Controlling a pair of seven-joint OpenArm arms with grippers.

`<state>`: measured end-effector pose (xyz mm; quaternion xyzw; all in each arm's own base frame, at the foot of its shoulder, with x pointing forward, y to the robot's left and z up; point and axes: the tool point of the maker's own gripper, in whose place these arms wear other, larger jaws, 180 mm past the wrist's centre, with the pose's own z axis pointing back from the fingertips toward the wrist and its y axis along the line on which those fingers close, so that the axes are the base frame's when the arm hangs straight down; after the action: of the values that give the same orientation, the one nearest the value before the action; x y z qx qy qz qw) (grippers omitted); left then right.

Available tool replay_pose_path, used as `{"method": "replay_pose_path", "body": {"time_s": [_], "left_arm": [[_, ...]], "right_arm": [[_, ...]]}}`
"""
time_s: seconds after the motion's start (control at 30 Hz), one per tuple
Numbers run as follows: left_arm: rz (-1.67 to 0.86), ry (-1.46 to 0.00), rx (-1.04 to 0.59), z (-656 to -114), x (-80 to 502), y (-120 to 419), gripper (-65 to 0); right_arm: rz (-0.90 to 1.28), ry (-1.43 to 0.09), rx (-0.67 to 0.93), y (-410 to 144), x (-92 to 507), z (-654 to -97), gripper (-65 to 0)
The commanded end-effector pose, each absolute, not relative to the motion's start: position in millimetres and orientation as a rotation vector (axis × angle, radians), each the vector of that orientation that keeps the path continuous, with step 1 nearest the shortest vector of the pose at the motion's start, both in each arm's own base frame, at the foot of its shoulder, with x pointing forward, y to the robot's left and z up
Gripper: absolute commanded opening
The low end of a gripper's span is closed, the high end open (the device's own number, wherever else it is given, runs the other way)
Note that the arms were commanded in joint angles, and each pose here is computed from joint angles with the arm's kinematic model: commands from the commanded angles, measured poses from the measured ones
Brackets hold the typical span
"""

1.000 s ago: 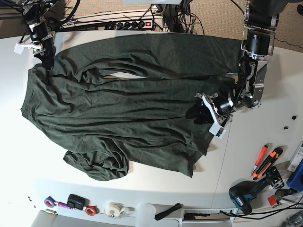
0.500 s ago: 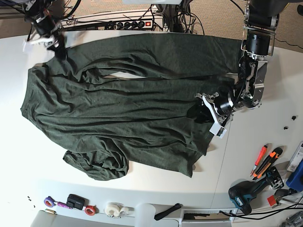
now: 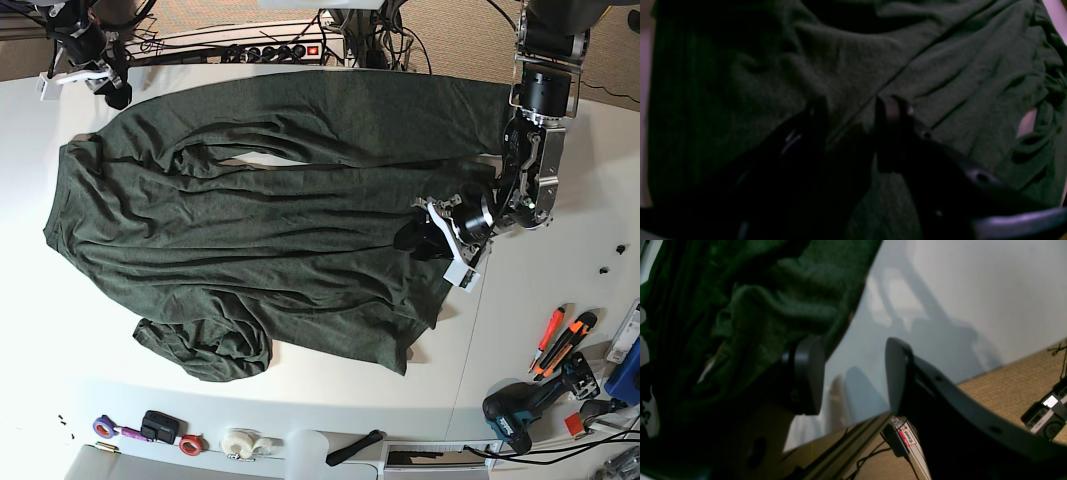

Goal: Layout the t-shirt on the table in an organized manner, then fold the t-shirt properly
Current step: 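Grasp the shirt shoulder with the right gripper and pull it outward, then open the left gripper and lift it away from the shirt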

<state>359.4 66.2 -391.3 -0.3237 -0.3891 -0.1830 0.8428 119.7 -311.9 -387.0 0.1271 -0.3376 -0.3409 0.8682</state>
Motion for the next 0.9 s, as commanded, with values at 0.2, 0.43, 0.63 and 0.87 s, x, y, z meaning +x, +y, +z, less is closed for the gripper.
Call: {"method": "replay_pose_path", "body": {"time_s": [0.2, 0.43, 0.63, 0.87], "left_arm": [[-0.388, -0.877, -0.697, -374.1, 370.8, 67.8, -40.1], [-0.386, -0.878, -0.699, -373.7, 370.9, 67.6, -40.1], [-0.387, -0.877, -0.697, -373.8, 370.9, 68.5, -40.1], [-0.387, -0.877, -0.697, -373.8, 370.9, 68.6, -40.1]], "right_arm": [[-0.717, -0.707, 0.235, -317.8, 133.2, -387.9, -34.5], [-0.654, -0.683, 0.222, -308.7, 150.5, -392.9, -34.5], [-0.578, -0.655, 0.206, -293.2, 175.4, -398.9, -34.5], [-0.519, -0.64, 0.184, -286.1, 182.4, -402.7, -54.9]]}}
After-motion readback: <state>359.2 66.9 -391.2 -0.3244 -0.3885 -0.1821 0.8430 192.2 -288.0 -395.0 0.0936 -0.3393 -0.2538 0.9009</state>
